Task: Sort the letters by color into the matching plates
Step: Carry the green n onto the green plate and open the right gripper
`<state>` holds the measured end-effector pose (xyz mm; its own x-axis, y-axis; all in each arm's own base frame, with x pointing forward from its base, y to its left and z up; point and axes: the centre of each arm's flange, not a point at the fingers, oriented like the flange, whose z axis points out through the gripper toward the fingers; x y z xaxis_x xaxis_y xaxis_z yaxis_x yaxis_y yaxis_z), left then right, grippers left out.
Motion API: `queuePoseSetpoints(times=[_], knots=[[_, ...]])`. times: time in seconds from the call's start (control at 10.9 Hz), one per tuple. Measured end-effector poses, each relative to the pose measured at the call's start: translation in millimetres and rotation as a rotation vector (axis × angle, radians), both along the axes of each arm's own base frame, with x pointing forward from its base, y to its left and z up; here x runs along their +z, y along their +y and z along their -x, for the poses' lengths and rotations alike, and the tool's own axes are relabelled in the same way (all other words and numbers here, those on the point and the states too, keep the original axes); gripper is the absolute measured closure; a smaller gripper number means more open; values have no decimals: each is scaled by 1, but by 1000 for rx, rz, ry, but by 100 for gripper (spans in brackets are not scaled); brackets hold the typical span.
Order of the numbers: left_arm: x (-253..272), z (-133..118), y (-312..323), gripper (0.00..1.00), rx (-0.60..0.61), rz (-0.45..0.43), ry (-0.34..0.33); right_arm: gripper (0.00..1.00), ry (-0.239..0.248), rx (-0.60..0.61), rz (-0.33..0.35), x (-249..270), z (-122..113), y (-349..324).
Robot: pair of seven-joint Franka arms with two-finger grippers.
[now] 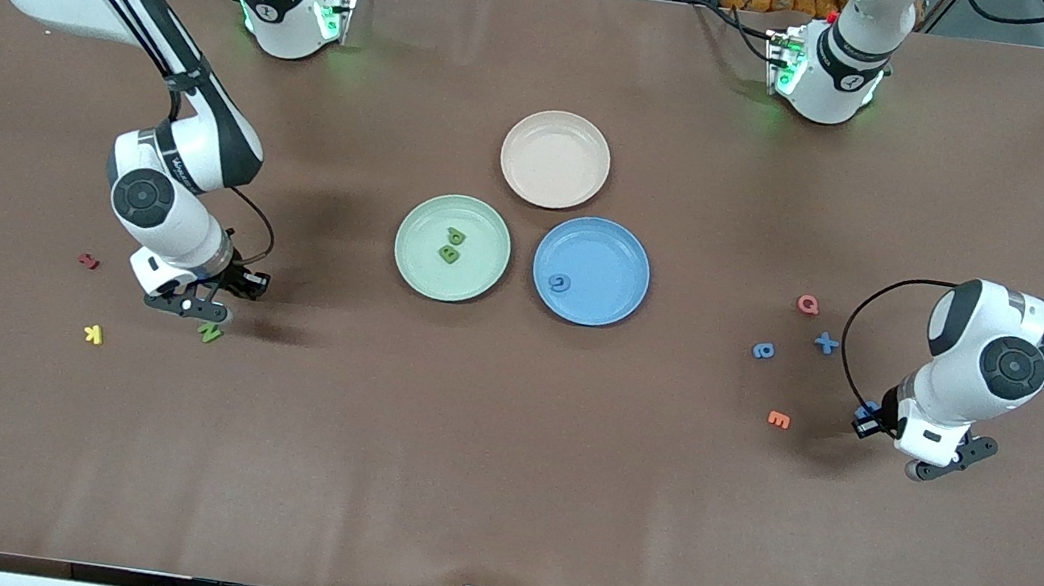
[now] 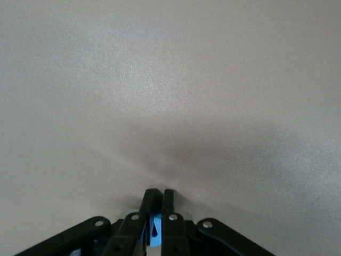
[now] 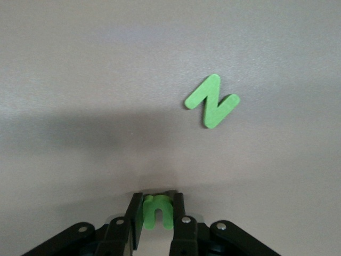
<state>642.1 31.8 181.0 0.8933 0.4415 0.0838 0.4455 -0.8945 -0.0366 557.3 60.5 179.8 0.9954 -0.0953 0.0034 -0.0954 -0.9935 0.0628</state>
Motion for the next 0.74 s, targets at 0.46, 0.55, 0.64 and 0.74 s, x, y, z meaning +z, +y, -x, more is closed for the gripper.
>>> queuePoseSetpoints(times=[0.46,0.55,0.64,0.74], knots=[[3,-1,-6,91,-8,5,-5,73,-10,-98,-54,14,3,55],[9,-2,-15,91,-20,6,1,73,-10,-107,-76,21,4,73],[17,-3,-26,91,-34,2,16,73,-3,-119,-96,27,8,91],[28,-4,-35,91,-47,-3,19,73,8,-140,-116,31,12,110]])
